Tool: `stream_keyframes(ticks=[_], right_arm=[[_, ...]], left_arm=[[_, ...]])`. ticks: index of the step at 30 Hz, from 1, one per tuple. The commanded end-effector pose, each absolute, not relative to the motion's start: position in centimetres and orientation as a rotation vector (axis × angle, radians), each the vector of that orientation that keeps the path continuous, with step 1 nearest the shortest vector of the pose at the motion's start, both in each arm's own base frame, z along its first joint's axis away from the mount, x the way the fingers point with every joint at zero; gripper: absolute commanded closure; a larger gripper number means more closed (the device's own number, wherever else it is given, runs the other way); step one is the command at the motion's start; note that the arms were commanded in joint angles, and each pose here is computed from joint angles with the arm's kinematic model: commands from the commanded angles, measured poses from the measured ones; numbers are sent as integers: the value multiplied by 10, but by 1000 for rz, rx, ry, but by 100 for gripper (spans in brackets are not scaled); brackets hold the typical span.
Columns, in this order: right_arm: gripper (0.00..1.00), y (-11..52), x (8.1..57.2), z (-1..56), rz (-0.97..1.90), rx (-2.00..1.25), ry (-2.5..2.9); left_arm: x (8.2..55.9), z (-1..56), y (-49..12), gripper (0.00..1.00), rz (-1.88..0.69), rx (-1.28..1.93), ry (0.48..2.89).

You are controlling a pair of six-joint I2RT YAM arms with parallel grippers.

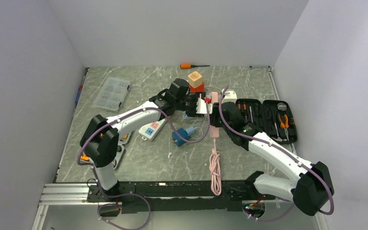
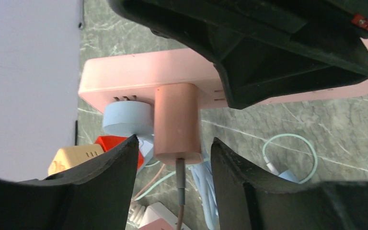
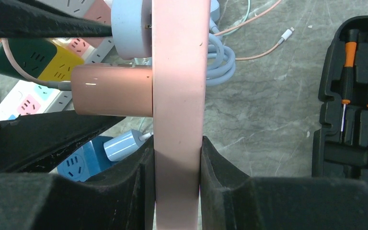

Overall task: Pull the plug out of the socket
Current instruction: Remove the plug from the socket.

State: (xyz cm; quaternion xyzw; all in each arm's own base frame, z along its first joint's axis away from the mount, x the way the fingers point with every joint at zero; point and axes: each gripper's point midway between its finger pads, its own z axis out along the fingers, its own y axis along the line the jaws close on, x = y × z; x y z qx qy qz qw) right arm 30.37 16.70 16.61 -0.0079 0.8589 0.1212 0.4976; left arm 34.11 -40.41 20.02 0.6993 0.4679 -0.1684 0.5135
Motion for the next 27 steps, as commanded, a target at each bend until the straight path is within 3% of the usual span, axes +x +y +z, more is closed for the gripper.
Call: stream_keyframes(ticks=[1,8,20,22,25,27], right_arm=[[100,186,326,259,441,40,1797],[100,199,324,258,477,19,1797],[100,213,321,233,481,-15,1857],[100,211,321,226,466,-12,1871],[100,201,320,217,410,3,1886],[100,189,320,207,346,19,1907]], left_arm=[[338,202,-407,42,-419,1685,1135],[344,203,-419,55,-423,1671,1154],[336,209,-431,59,-444,1690,1134],[336,208,-429,66,-437,1698,1133],[333,204,-422,96,-404,1736,1127],[336,202,-412,100,-372,1739,1130]])
